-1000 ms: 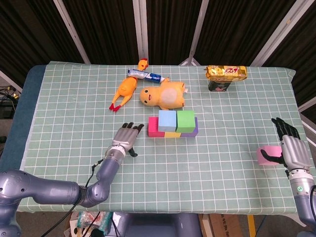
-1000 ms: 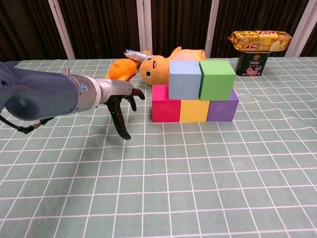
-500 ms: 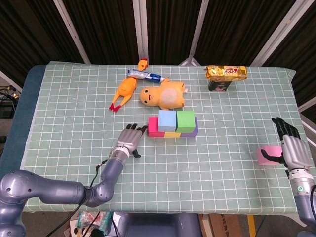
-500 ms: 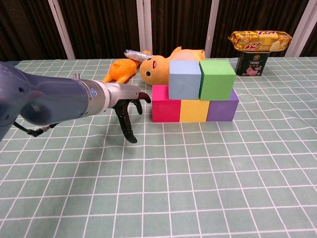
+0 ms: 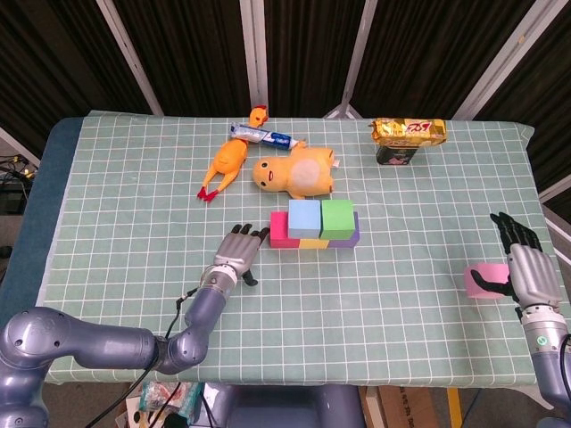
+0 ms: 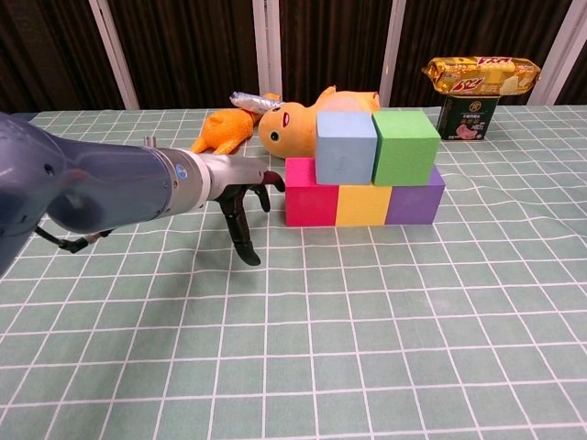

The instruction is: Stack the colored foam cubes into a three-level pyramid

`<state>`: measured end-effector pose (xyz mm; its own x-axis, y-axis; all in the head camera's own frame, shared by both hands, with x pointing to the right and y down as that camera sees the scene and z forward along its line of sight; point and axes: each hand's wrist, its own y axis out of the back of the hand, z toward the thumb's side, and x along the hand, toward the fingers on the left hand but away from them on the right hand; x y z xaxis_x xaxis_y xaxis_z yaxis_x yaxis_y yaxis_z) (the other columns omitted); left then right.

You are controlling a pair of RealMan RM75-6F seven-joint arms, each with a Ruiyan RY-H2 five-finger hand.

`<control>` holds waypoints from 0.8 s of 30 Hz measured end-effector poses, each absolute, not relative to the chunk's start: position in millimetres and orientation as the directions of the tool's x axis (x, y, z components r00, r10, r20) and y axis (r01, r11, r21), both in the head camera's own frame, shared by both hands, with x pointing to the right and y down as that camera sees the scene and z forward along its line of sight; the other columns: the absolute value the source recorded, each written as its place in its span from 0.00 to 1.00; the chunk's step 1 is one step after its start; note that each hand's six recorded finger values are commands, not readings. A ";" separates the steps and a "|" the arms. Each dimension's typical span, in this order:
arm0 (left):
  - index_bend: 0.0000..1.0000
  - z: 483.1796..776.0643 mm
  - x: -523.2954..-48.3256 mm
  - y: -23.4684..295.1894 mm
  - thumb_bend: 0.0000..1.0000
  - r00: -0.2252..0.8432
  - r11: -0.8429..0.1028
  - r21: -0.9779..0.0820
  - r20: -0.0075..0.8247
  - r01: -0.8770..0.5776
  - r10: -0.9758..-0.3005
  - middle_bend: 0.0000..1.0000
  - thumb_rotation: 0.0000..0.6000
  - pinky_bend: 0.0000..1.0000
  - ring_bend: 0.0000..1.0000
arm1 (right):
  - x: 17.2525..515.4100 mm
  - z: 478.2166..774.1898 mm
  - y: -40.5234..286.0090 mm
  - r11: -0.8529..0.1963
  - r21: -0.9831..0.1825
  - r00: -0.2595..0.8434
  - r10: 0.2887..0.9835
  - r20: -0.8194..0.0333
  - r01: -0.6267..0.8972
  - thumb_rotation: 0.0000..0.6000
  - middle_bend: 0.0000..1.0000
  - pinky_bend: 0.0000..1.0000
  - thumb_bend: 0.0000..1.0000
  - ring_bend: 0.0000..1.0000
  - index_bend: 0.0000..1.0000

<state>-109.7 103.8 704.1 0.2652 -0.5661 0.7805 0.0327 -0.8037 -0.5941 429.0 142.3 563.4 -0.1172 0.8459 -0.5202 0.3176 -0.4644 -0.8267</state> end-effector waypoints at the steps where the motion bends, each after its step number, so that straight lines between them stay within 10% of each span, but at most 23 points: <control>1: 0.00 704.3 -109.6 104.0 0.16 0.265 -0.804 -0.593 0.781 0.032 -0.565 0.16 1.00 0.04 0.02 | 429.1 563.5 142.3 -0.465 -0.827 -0.117 0.846 -0.521 0.318 1.00 0.00 0.00 0.30 0.00 0.00; 24: 0.00 662.2 -144.8 88.4 0.16 0.269 -0.753 -0.658 0.725 -0.004 -0.634 0.16 1.00 0.04 0.02 | 427.2 562.1 142.0 -0.464 -0.829 -0.110 0.849 -0.517 0.313 1.00 0.00 0.00 0.30 0.00 0.00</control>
<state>-144.8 88.4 662.2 0.2693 -0.6344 0.7246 -0.0040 -0.7531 -0.6579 427.2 142.0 562.1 -0.1104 0.8487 -0.5173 0.3130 -0.4643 -0.8285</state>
